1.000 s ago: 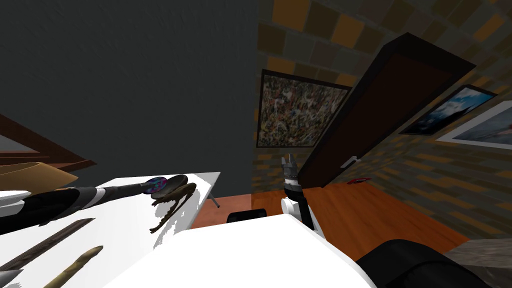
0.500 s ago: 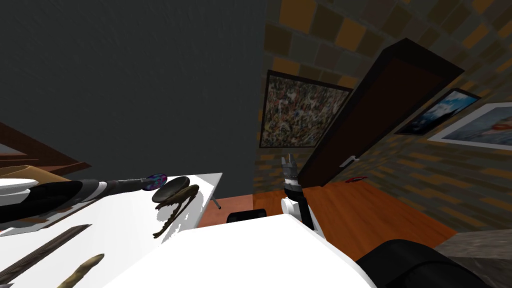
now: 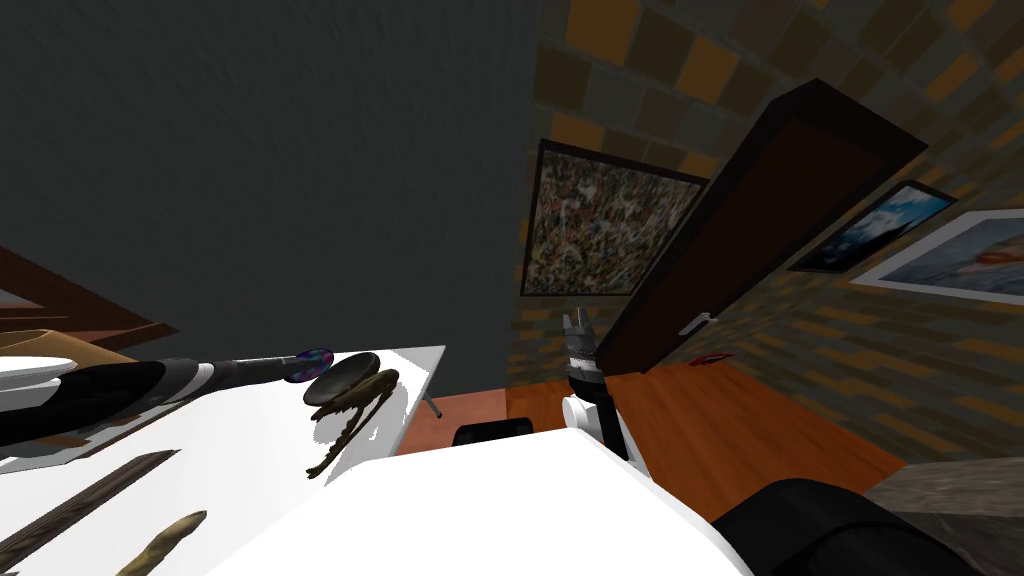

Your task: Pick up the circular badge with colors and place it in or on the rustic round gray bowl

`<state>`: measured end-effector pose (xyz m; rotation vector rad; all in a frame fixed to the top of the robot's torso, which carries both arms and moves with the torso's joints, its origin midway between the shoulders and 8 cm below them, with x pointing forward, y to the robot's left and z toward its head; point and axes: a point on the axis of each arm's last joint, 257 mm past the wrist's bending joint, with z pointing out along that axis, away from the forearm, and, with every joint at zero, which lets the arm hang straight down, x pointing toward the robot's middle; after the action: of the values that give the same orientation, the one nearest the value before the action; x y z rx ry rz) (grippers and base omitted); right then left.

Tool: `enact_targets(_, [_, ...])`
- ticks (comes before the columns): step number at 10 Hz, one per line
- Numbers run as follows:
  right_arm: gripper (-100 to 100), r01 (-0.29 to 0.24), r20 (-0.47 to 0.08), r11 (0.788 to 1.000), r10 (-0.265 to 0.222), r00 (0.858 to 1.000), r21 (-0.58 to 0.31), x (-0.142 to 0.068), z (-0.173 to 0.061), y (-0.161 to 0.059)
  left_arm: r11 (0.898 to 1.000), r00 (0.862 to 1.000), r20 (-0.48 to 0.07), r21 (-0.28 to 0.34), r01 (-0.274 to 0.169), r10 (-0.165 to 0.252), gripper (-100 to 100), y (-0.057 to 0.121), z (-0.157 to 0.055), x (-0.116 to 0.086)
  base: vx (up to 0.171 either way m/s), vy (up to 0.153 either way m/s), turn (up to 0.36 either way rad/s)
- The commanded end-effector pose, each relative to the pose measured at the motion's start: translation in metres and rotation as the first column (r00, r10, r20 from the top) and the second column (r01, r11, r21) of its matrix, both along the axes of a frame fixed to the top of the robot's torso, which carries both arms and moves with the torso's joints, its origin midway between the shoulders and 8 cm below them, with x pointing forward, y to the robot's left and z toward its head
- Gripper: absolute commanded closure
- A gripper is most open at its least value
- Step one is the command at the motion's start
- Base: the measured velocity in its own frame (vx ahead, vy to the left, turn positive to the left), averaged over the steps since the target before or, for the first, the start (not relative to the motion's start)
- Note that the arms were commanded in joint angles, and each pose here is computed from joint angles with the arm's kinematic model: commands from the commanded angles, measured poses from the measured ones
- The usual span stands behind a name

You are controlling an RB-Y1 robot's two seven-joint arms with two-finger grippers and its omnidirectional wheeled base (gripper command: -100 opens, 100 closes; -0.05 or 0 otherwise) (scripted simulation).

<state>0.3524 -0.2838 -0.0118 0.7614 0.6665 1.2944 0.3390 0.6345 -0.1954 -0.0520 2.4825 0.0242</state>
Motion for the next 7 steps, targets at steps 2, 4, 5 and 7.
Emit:
enact_targets(2, [0, 0.000, 0.000, 1.000, 0.000, 1.000, 0.000, 0.000, 0.000, 0.000, 1.000, 1.000, 0.000, 0.000, 0.000, 0.000, 0, 0.000, 0.000, 0.000, 0.000, 0.000, 0.000])
enact_targets(4, [0, 0.000, 0.000, 1.000, 0.000, 1.000, 0.000, 0.000, 0.000, 0.000, 0.998, 0.998, -0.005, 0.004, -0.069, 0.069, -100, 0.007, 0.013, 0.008, -0.154, 0.097, -0.284])
enact_targets(5, [0, 0.000, 0.000, 1.000, 0.000, 1.000, 0.000, 0.000, 0.000, 0.000, 0.997, 0.997, -0.005, 0.000, -0.074, 0.074, -100, 0.007, 0.013, 0.008, -0.192, 0.106, -0.174])
enact_targets(7, [0, 0.000, 0.000, 1.000, 0.000, 1.000, 0.000, 0.000, 0.000, 0.000, 0.994, 0.994, -0.006, 0.000, -0.111, 0.111, -100, 0.011, 0.019, 0.012, -0.146, 0.060, -0.177])
